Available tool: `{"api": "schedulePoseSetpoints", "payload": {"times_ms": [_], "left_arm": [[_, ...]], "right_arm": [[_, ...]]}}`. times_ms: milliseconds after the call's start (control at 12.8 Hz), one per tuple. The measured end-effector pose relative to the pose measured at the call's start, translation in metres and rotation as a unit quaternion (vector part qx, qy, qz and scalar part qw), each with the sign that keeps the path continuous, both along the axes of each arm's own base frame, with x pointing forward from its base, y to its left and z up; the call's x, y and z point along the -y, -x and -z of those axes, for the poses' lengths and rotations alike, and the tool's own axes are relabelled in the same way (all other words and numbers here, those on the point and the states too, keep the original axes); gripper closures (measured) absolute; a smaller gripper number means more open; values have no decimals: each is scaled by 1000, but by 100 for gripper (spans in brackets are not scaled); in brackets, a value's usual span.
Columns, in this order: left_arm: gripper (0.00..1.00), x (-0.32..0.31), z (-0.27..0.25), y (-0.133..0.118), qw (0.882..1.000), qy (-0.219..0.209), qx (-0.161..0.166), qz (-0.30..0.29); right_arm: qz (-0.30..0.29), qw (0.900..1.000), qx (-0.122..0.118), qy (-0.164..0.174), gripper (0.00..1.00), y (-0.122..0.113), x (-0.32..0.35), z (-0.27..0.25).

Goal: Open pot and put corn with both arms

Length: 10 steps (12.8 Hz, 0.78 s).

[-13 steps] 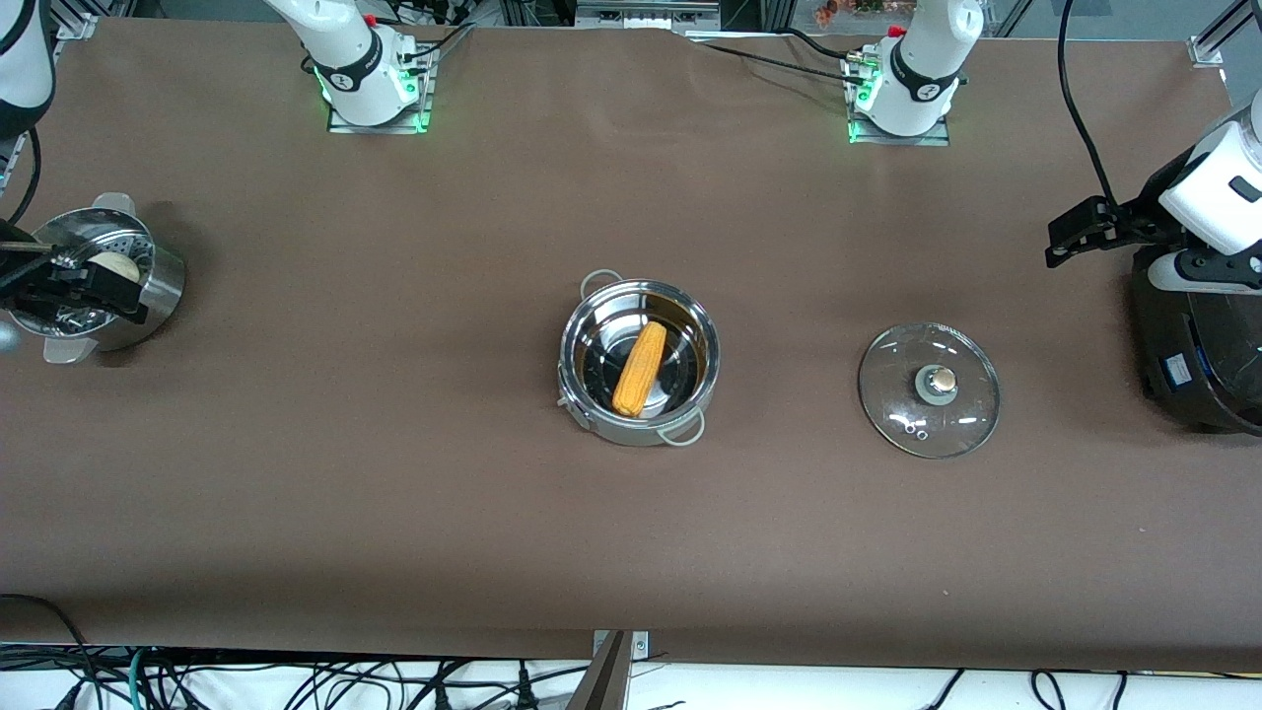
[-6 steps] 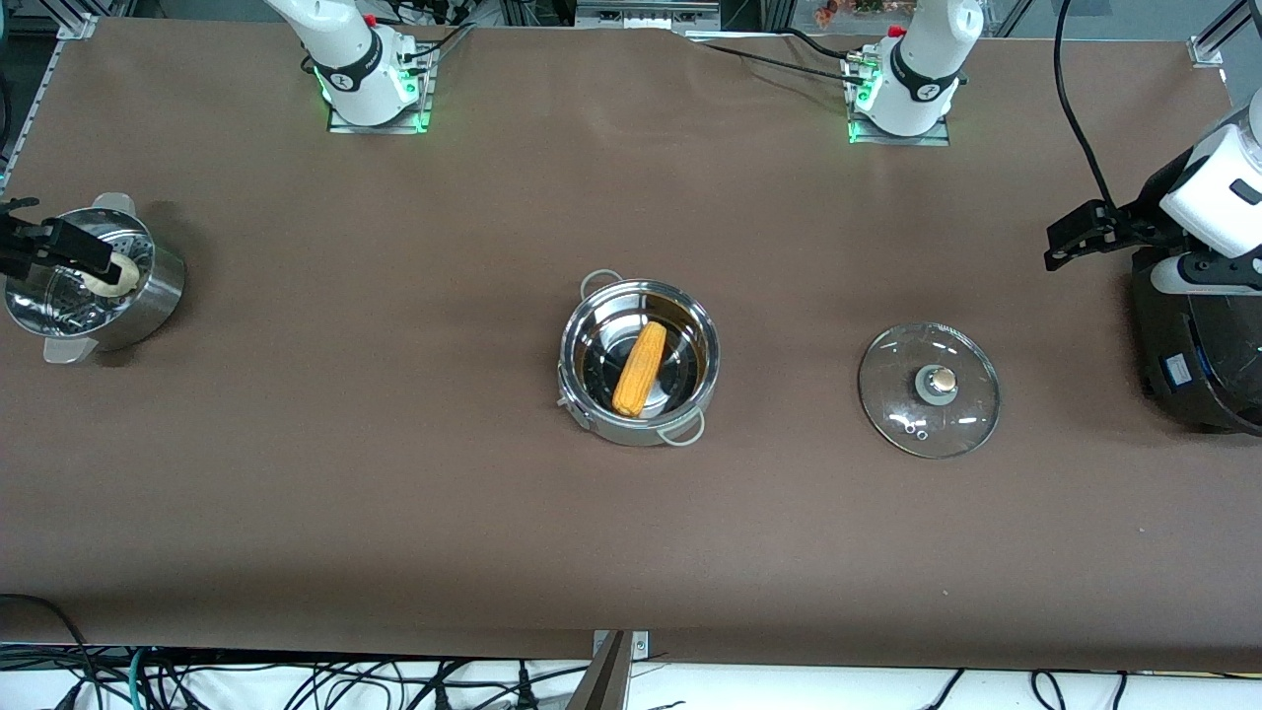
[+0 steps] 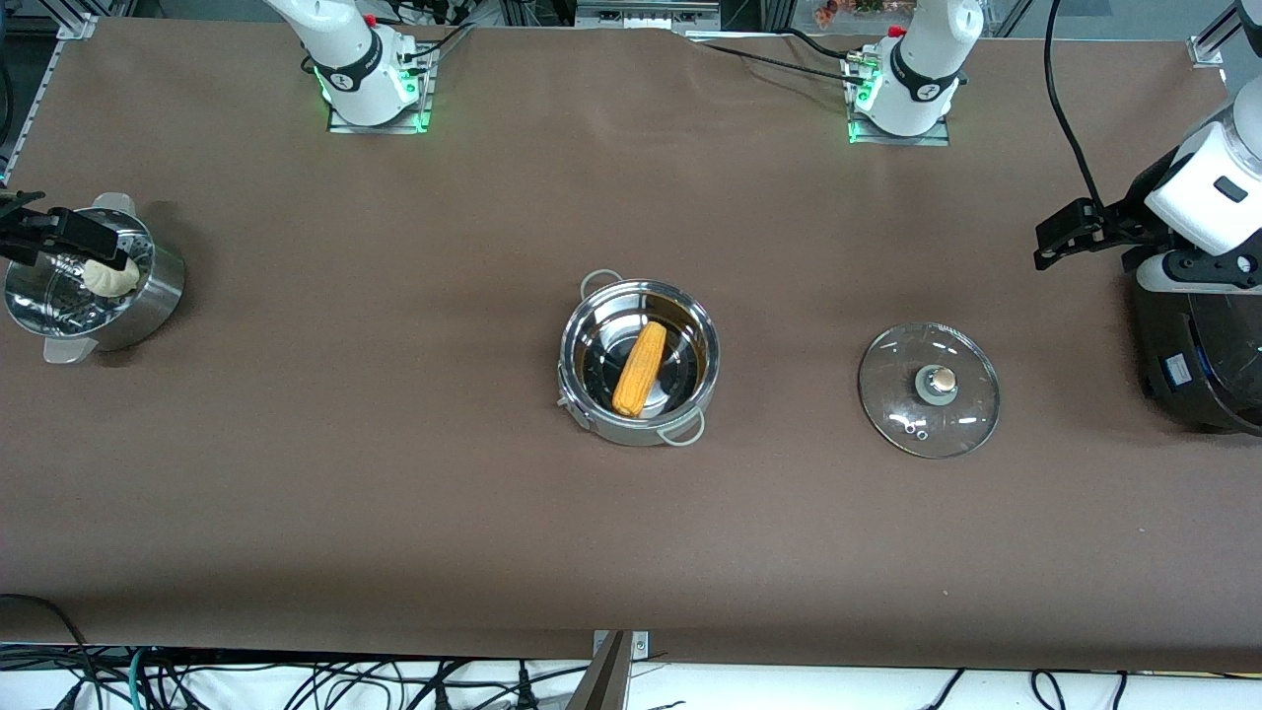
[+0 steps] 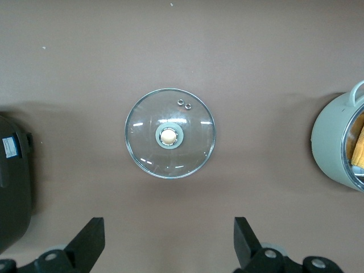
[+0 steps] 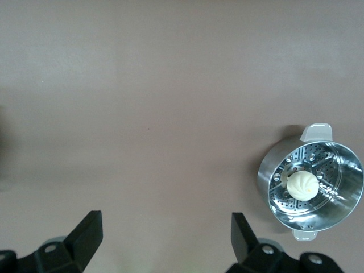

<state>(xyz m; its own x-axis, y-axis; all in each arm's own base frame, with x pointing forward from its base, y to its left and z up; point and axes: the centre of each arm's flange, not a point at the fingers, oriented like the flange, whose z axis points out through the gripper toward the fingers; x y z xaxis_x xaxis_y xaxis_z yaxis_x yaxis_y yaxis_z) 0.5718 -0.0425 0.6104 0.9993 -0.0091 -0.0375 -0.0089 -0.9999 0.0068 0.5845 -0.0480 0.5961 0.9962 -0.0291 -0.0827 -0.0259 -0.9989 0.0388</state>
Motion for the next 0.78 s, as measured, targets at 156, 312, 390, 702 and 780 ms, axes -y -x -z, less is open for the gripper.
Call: {"api": "schedulePoseSetpoints", "payload": {"times_ms": [156,312,390,702,780], "left_arm": [[0,0,0,0,1000,0,0,0],[0,2,-2,1,1000,0,2,2],[0,3,-4,2,1000,0,3,2],[0,2,-8,8,1000,-1,5,1],[0,1,-9,11,1000,-1,4,0]], "right_arm": [[-1,1000,-10,-16,0,-2,-5,11],[-1,1000,-19,-24,0,-6,-7,23],[-1,999,-21,-24,0,-7,-8,25],[-1,999,-21,-25,0,-7,-8,25],[-1,999,-21,-25,0,-7,-8,25]]}}
